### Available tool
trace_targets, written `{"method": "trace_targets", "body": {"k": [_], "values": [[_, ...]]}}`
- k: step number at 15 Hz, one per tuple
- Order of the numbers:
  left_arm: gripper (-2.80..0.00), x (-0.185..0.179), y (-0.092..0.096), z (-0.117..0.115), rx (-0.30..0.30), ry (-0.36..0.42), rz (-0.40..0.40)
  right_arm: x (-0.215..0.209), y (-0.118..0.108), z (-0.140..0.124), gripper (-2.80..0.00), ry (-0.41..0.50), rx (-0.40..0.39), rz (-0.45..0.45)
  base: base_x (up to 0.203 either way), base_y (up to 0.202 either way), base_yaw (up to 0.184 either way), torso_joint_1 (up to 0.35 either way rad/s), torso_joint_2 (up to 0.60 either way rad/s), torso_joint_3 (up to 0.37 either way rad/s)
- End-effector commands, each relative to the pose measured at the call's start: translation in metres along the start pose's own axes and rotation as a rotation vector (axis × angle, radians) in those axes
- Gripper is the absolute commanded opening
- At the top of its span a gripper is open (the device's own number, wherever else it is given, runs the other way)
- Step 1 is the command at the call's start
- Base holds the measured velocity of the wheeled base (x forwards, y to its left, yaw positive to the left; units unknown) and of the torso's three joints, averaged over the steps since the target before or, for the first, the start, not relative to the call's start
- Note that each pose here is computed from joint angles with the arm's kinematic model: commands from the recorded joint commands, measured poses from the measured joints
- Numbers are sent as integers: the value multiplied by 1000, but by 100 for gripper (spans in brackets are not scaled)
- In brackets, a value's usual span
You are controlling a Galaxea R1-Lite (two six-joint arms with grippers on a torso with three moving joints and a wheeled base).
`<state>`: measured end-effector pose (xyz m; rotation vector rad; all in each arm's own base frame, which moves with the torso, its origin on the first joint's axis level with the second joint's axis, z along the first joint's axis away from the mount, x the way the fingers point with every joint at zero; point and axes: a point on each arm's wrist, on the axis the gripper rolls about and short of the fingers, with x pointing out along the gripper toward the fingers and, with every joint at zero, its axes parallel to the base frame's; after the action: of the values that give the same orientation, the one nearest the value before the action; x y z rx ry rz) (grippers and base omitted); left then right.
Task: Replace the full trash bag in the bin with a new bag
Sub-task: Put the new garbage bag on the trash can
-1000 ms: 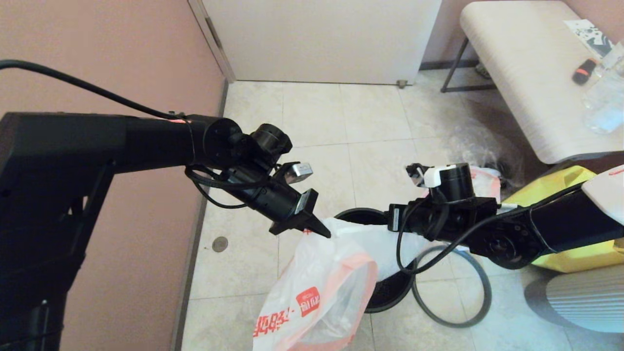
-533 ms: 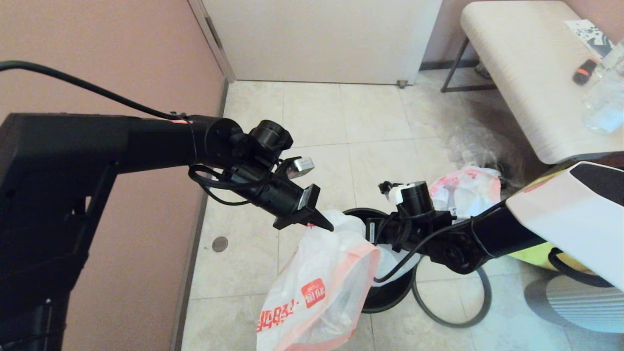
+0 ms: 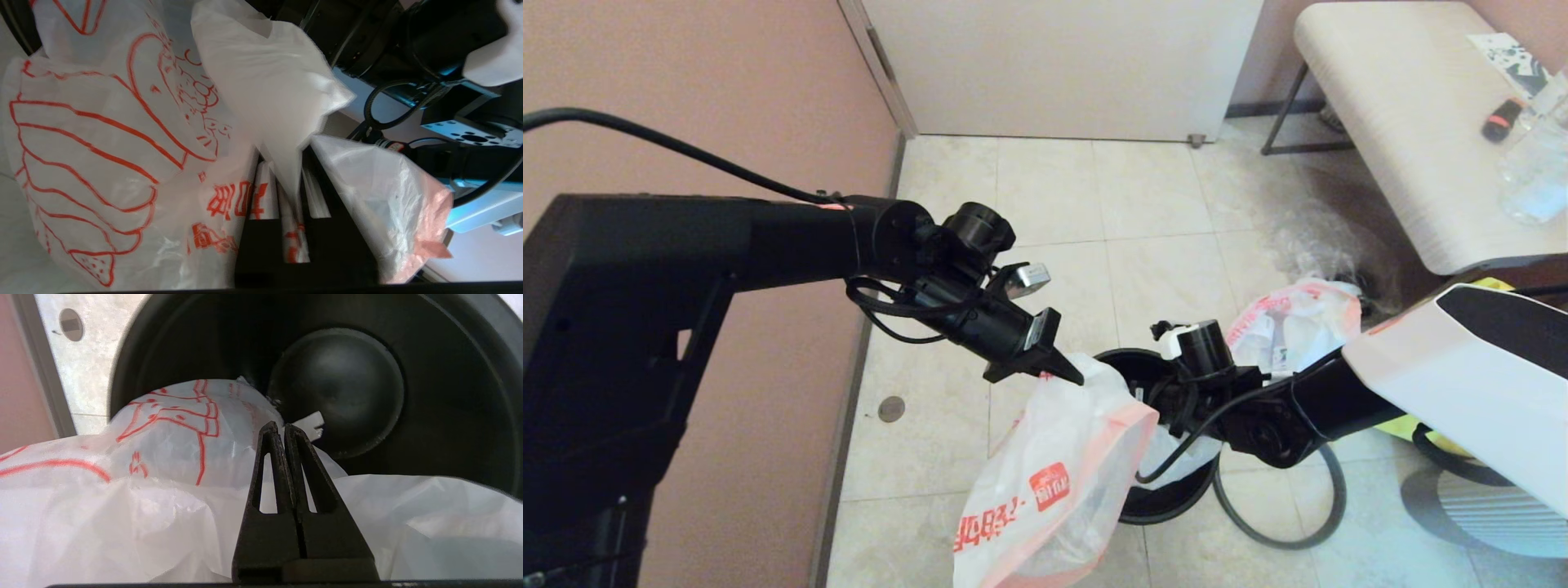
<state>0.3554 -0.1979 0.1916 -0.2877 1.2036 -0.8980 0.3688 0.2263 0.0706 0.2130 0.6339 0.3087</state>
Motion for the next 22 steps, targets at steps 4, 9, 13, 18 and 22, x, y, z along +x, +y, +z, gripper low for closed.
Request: {"method": "trace_targets", "body": {"k": [4,9,13,18,22], "values": [[0,-20,-18,-2,33,-37,-17,7,0,-3,-280,5,2,-4,0,0,0,0,0,0],[0,-89,-44,-28,50,-156,-13,28,0,4,-280,20,4,-32,0,0,0,0,0,0],[0,-116,-42,-66,-72,-175,59,73,-3,-13,-280,96,-10,-109,0,0,0,0,0,0],[0,-134,-30,-100,-158,-173,68,113,-10,-32,-280,170,-22,-164,0,0,0,0,0,0],[0,-141,-30,-95,-146,-182,-36,136,-17,-34,-280,187,-52,-199,0,0,0,0,0,0]]}}
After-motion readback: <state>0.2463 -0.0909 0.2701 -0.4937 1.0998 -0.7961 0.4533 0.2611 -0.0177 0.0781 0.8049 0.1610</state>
